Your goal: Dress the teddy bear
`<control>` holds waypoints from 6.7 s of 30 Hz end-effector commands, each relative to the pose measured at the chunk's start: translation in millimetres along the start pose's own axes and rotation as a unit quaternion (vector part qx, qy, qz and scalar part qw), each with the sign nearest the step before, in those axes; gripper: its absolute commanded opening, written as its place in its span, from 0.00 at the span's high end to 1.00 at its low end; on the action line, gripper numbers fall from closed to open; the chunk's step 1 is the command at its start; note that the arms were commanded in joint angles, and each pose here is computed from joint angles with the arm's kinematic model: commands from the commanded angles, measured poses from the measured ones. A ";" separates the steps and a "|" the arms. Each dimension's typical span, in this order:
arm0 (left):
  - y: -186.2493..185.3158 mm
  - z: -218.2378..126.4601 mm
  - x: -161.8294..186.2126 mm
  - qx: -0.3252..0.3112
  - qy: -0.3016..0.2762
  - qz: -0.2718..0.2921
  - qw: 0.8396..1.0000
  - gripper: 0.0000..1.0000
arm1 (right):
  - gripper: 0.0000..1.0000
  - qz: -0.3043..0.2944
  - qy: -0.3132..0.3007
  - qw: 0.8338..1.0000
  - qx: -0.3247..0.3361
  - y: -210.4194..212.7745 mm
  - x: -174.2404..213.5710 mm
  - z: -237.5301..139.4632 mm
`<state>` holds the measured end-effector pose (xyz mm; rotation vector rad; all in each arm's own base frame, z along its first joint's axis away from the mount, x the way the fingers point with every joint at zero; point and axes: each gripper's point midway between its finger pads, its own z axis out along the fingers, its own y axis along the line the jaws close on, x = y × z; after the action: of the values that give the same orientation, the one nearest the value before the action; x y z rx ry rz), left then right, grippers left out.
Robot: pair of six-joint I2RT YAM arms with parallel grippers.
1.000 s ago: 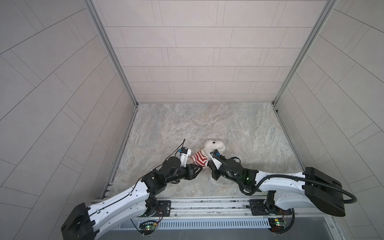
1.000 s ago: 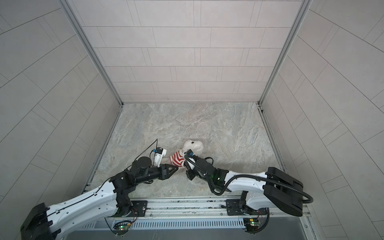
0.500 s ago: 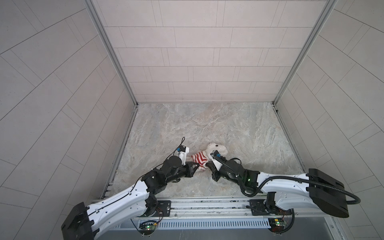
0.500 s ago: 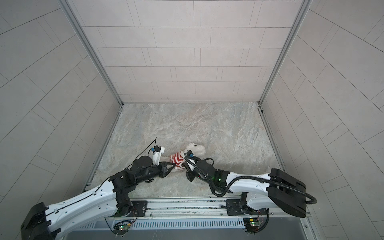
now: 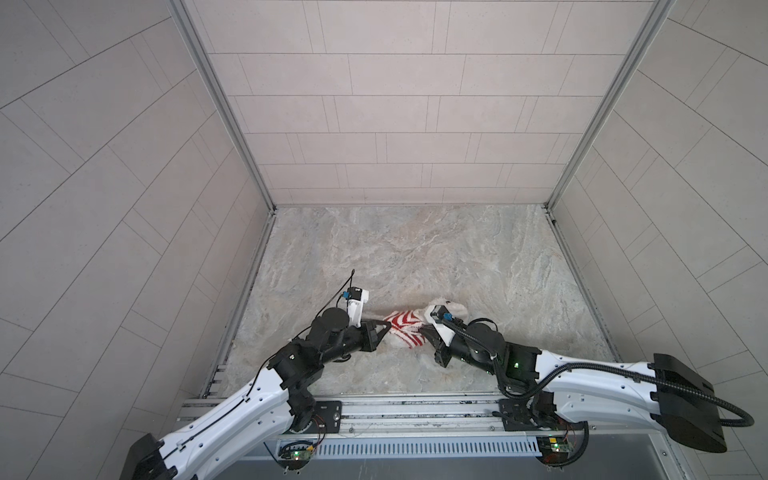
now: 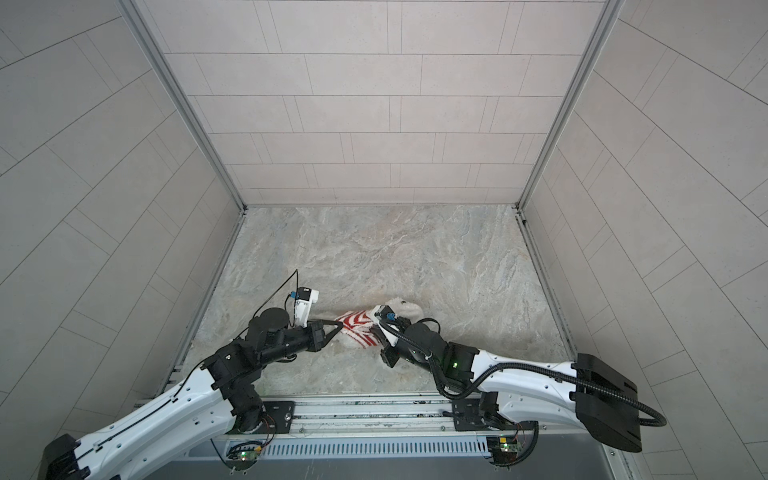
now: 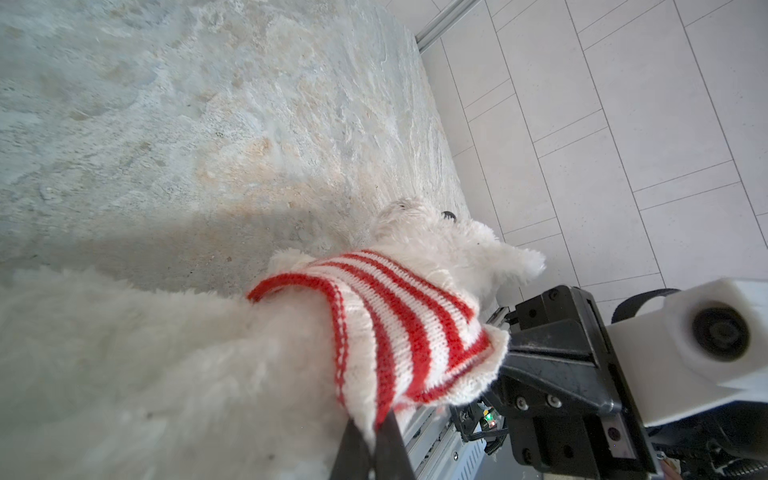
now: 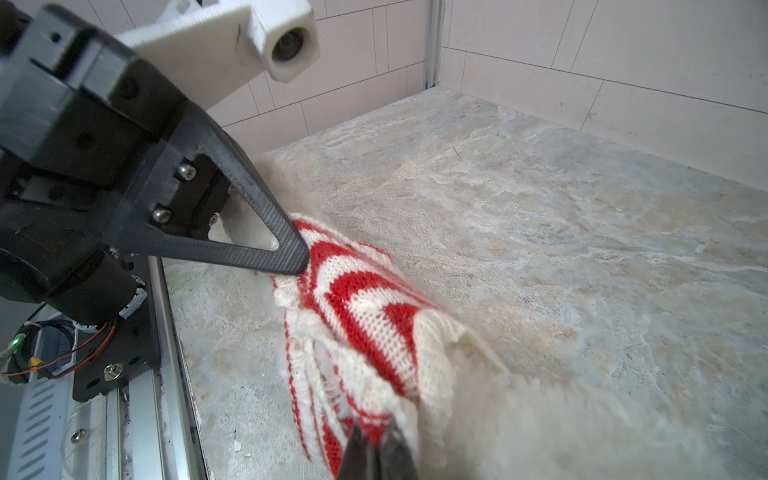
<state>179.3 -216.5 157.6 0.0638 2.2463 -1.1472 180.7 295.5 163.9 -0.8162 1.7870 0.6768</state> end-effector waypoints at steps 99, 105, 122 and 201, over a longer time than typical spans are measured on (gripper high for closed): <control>-5.4 46.2 28.2 0.043 0.018 -0.071 0.996 1.00 | 0.76 -0.301 0.074 0.950 -0.039 37.4 39.6 6.7; -19.8 48.3 32.3 0.059 0.028 -0.061 0.996 1.00 | 0.75 -0.309 0.076 0.948 -0.009 28.2 37.9 10.1; -49.0 55.0 43.0 0.090 0.051 -0.041 0.994 1.00 | 0.89 -0.297 0.045 0.952 0.057 8.5 22.9 6.9; -29.1 42.6 30.0 0.040 0.037 -0.021 0.998 1.00 | 1.00 -0.295 -0.025 0.955 -0.023 31.9 0.4 -27.1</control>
<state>160.9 -277.0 133.7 0.1218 2.3148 -1.2798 139.8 298.3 162.9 -1.3011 1.4022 0.3465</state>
